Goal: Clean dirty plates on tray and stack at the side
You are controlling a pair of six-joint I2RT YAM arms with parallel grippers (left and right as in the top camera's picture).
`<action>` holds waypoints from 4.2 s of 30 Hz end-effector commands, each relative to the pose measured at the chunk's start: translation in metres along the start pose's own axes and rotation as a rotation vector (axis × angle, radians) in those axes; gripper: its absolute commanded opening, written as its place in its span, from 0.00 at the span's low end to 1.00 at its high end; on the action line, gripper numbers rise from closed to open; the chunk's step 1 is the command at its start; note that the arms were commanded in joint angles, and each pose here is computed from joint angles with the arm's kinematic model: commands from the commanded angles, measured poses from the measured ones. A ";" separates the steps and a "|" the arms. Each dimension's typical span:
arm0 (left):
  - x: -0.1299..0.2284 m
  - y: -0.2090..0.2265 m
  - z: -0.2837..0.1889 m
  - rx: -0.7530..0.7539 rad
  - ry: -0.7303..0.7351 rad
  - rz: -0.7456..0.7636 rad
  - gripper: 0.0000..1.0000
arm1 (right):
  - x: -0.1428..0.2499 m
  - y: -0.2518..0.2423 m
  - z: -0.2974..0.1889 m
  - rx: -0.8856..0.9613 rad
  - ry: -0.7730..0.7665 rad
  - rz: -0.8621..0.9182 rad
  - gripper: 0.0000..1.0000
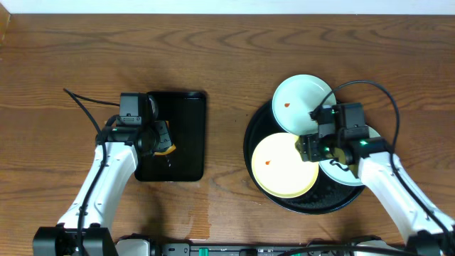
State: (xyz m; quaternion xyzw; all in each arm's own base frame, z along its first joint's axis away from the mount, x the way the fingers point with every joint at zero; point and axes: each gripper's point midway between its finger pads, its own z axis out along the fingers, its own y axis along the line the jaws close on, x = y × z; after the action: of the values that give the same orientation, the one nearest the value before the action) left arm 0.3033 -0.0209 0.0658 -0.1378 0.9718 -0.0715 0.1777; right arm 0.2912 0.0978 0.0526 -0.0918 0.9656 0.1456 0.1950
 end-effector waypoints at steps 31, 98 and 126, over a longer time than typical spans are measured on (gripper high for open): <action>-0.009 -0.007 -0.009 0.021 -0.021 0.020 0.07 | -0.029 0.007 0.012 0.019 -0.049 -0.074 0.66; -0.080 -0.037 -0.055 0.136 -0.365 0.126 0.07 | 0.029 -0.020 0.031 0.142 0.187 0.062 0.12; -0.021 -0.030 -0.030 0.143 -0.086 0.068 0.07 | 0.028 -0.021 0.031 0.143 0.187 0.062 0.01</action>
State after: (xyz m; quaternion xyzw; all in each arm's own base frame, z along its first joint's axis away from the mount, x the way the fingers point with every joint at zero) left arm 0.3114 -0.0306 0.0957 -0.0976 0.9649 -0.0987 0.2230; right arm 0.2807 0.0836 0.0104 -0.0640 0.9895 0.0722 0.1076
